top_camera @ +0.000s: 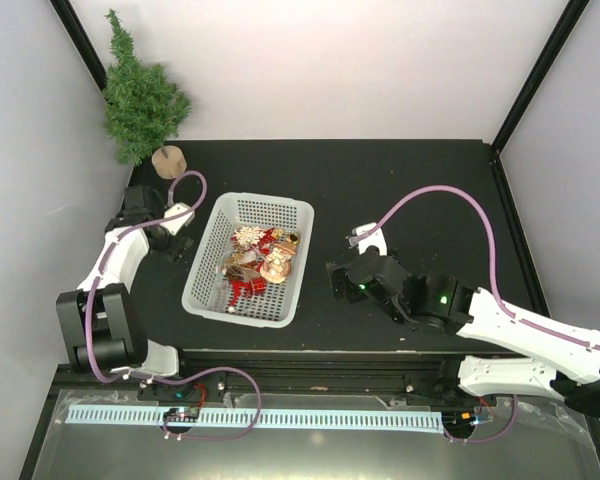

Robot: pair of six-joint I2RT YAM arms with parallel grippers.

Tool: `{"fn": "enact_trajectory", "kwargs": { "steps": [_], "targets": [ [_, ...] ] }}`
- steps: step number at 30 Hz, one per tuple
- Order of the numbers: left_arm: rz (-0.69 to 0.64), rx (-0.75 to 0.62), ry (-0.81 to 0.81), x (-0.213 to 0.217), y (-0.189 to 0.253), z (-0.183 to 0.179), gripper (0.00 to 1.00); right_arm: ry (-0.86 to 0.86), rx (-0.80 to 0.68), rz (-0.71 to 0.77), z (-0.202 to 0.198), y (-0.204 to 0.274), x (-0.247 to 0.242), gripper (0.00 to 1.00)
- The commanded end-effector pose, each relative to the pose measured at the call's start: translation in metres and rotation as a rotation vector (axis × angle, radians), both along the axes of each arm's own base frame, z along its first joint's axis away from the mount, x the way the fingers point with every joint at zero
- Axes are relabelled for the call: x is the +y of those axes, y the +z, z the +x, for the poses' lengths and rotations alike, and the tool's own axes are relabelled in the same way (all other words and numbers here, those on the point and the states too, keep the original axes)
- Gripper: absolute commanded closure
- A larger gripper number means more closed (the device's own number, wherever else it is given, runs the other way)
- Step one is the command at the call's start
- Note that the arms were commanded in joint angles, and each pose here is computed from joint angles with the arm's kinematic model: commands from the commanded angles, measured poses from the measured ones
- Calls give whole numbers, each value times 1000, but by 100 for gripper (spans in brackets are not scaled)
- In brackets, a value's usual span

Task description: Decorate the small christmas tree

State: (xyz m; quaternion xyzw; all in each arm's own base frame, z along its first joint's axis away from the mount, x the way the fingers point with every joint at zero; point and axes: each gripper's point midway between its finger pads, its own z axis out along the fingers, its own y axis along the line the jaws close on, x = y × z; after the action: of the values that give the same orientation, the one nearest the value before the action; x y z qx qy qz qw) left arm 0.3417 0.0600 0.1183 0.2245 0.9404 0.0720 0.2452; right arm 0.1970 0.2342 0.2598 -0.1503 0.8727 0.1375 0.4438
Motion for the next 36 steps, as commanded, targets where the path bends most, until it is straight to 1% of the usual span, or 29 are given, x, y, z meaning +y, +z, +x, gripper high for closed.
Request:
{"fn": "enact_trajectory", "kwargs": {
  "steps": [1, 5, 10, 14, 17, 23, 29, 36],
  "targets": [
    [-49, 78, -53, -15, -33, -18, 21, -7, -2, 21, 3, 0, 3, 3],
    [-111, 111, -70, -30, -43, -26, 20, -7, -3, 4, 3, -2, 3, 2],
    [-119, 132, -119, -53, -53, -30, 20, -2, 2, 0, 4, -5, 6, 2],
    [-100, 144, -192, -84, -56, -29, 20, -1, 3, -8, 5, -7, 9, 2],
    [-86, 140, -276, -112, -58, -27, 19, -2, 2, -8, 5, -6, 8, 2],
    [-17, 149, -431, -161, -68, -11, 19, -15, -6, -7, 4, -4, 0, 2],
    [18, 76, -599, -211, -63, 3, 19, -30, -14, -3, 4, -2, -8, 2],
    [20, -37, -754, -263, -51, 15, 18, -42, -15, -10, 6, -4, -10, 1]
  ]
}}
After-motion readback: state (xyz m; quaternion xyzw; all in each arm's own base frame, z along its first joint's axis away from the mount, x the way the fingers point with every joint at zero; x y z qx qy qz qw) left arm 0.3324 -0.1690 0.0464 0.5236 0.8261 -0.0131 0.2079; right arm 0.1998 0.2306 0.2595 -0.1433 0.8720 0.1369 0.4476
